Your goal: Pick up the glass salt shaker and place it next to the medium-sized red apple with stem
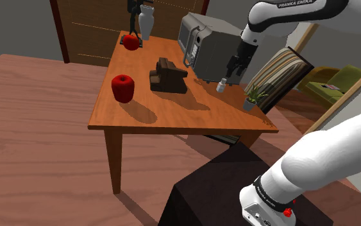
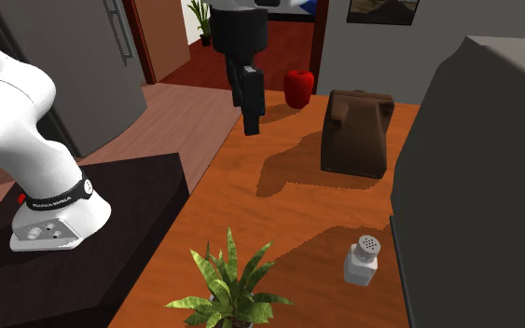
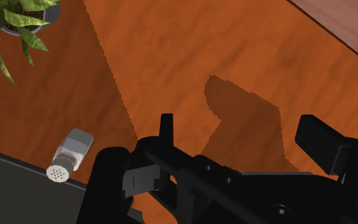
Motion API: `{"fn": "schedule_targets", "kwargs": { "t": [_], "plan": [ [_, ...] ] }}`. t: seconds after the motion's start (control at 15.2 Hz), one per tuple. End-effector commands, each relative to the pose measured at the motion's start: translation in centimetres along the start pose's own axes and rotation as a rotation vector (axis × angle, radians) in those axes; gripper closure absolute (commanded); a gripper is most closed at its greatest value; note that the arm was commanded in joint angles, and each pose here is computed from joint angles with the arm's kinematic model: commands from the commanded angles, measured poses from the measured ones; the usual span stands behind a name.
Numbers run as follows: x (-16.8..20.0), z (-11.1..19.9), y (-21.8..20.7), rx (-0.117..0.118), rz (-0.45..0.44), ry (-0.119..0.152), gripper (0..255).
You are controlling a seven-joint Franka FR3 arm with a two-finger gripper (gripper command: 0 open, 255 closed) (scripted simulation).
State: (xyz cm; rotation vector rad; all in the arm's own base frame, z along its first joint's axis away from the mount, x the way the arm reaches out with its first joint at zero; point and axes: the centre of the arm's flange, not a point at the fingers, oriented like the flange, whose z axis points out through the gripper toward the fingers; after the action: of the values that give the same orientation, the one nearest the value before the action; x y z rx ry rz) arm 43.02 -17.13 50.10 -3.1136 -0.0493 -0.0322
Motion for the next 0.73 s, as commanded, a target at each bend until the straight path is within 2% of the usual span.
{"fn": "schedule_targets", "kwargs": {
  "t": [0.0, 0.66],
  "plan": [
    [1.5, 1.0, 2.0, -0.005, -0.003, 0.000, 0],
    [8.5, 5.5, 12.1, -0.021, -0.015, -0.001, 0]
  ]
}}
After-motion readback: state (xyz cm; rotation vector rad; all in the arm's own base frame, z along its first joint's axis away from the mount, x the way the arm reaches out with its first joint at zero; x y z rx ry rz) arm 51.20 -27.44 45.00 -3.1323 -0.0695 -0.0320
